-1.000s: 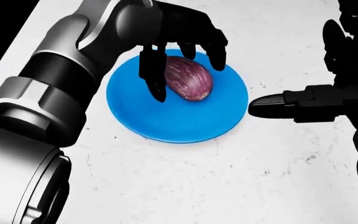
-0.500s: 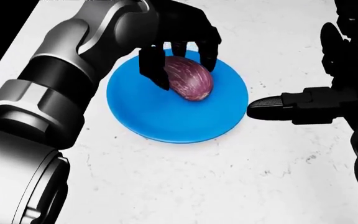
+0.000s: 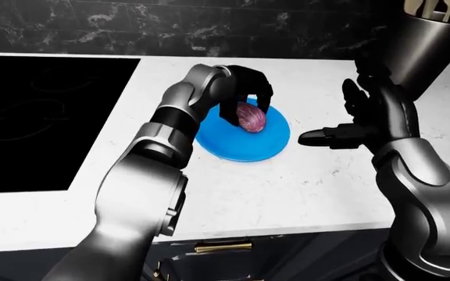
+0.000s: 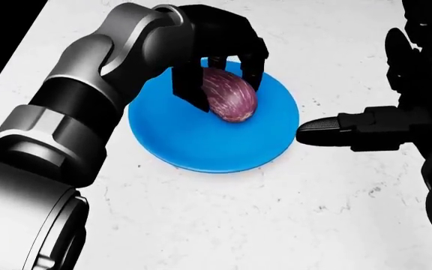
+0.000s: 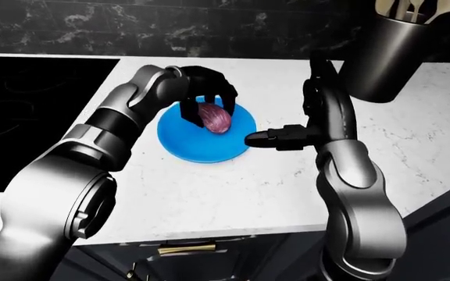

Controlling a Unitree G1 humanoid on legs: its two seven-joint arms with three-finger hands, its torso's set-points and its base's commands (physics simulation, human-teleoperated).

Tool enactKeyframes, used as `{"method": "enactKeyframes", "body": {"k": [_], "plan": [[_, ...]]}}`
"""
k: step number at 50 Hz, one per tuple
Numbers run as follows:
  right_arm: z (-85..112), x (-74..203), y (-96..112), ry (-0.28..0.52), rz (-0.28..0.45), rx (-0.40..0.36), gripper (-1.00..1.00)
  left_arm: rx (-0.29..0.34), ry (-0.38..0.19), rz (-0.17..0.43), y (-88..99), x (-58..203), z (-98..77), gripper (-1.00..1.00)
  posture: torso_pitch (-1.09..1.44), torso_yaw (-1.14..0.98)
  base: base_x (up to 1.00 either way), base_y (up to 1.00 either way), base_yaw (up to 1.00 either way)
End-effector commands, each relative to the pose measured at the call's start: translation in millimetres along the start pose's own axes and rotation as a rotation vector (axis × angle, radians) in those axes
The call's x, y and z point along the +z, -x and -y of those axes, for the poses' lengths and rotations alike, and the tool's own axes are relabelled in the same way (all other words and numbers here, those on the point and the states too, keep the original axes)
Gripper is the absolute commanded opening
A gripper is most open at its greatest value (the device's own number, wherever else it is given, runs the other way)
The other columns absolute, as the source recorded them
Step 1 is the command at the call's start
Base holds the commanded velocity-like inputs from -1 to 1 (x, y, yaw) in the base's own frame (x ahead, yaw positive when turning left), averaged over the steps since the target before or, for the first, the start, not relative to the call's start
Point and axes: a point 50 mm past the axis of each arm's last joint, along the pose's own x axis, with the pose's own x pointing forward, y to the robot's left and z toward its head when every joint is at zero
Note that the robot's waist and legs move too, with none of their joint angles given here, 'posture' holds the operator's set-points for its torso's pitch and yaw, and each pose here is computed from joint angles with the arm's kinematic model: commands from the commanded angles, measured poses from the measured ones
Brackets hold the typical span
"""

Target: Place the eggplant on the top rack of the oven.

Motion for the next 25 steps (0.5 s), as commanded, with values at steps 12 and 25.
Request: {"method": "enactKeyframes", "body": {"k": [12,25], "plan": [[2.0,13.8,1.9,0.008,0.080,-0.014,1.00,0.124,-0.030,0.005,6.4,2.9,-21.4,-0.46,0.00,0.00,0.00,0.00,0.00],[3.8,14.1,1.7,0.004,0.084,-0.016,1.00,0.193,0.000,0.026,13.7,7.2,-42.4,-1.00,0.00,0.00,0.00,0.00,0.00]]}}
